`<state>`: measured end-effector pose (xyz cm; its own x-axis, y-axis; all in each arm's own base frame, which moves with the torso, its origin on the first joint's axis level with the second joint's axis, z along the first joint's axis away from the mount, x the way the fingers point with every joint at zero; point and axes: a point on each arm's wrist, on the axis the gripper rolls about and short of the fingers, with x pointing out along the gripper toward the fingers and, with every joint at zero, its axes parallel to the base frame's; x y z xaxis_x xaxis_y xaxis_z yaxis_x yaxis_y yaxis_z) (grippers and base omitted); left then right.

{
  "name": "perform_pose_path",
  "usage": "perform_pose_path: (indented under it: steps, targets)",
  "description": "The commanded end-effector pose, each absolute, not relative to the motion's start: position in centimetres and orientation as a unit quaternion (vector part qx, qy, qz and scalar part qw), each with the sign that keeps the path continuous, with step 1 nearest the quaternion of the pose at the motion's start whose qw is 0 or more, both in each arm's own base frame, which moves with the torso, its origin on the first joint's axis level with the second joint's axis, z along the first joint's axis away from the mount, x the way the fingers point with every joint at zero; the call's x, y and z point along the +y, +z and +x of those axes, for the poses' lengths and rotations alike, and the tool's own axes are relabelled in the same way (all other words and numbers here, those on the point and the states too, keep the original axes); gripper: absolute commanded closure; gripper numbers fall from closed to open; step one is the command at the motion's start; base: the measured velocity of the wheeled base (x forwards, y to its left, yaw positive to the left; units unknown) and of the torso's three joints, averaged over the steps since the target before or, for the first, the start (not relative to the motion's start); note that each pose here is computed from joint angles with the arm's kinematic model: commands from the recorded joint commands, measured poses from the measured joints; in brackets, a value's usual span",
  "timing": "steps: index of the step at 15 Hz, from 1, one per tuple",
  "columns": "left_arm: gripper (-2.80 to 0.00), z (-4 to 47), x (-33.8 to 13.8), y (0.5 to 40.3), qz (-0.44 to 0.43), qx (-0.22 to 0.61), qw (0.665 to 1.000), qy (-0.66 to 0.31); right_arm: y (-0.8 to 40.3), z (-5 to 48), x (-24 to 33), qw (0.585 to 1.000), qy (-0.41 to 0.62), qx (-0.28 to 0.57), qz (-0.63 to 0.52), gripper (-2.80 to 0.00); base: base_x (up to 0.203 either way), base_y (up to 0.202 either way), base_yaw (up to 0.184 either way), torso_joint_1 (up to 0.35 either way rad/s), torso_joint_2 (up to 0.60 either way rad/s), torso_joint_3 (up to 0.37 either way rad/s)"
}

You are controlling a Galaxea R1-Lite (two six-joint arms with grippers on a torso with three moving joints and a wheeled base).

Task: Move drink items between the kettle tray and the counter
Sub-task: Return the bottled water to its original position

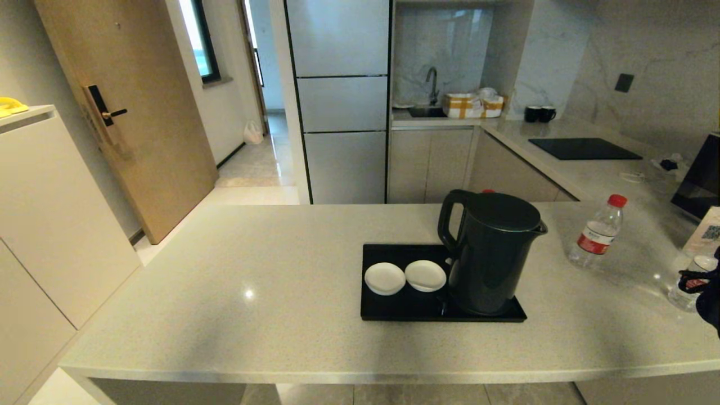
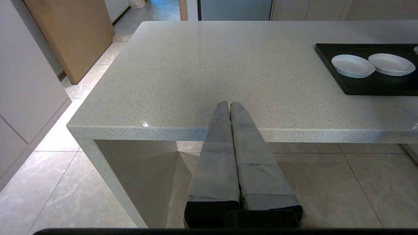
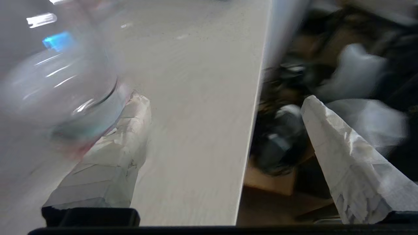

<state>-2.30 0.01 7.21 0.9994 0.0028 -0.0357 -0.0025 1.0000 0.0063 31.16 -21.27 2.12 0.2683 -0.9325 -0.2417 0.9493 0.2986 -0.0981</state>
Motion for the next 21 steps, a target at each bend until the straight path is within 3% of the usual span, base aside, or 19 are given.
perform_pose_path:
  steps: [1,5,9,21]
  targets:
    - [0.0,-2.3,0.0,7.2,0.003,0.018,1.0,0.001,3.5,30.6,-18.5,0.829,-0.542,0.127,0.046,-2.8,0.0,0.0,0.0,0.0,0.0,0.0]
    - [0.0,-2.3,0.0,7.2,0.003,0.018,1.0,0.001,0.9,34.3,-19.7,0.837,-0.532,0.124,0.043,-2.8,0.0,0.0,0.0,0.0,0.0,0.0]
    - [0.0,-2.3,0.0,7.2,0.003,0.018,1.0,0.002,-0.6,37.2,-22.7,0.812,-0.57,0.124,0.027,-2.8,0.0,0.0,0.0,0.0,0.0,0.0]
    - [0.0,-2.3,0.0,7.2,0.003,0.018,1.0,0.001,-1.7,39.3,-25.1,0.8,-0.579,0.154,0.012,-2.8,0.0,0.0,0.0,0.0,0.0,0.0]
